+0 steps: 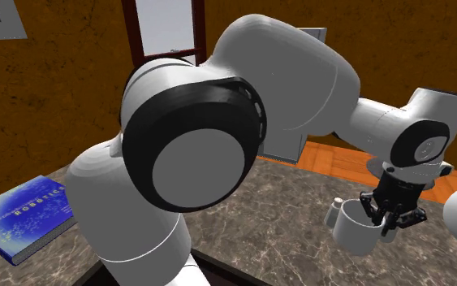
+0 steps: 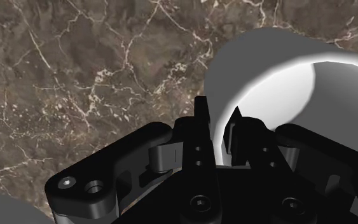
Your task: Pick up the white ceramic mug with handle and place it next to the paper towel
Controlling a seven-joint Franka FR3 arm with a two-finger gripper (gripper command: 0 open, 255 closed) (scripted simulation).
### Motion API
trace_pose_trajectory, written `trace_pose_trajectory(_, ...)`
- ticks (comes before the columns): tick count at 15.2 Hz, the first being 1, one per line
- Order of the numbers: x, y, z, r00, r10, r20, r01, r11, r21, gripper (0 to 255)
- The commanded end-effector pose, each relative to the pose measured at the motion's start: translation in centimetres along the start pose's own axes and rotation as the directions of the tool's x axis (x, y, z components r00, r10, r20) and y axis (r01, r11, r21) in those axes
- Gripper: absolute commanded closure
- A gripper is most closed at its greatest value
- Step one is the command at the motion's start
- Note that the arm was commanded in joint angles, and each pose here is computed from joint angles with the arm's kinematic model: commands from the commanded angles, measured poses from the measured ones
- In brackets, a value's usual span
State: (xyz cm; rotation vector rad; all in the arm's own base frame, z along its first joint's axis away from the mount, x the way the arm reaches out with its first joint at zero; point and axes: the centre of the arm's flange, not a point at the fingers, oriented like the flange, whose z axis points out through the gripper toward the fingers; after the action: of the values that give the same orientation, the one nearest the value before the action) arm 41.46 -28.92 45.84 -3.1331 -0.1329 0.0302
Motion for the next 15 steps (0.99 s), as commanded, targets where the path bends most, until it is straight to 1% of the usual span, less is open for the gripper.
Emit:
trace_pose_trajectory(1, 0.1, 0.0, 1.1, 1.000, 0.000, -0.001, 0.000, 1.000, -0.001, 255)
trace_pose_trajectory(15, 0.2, 0.1, 8.5, 1.000, 0.000, -0.001, 0.000, 1.000, -0.001, 255)
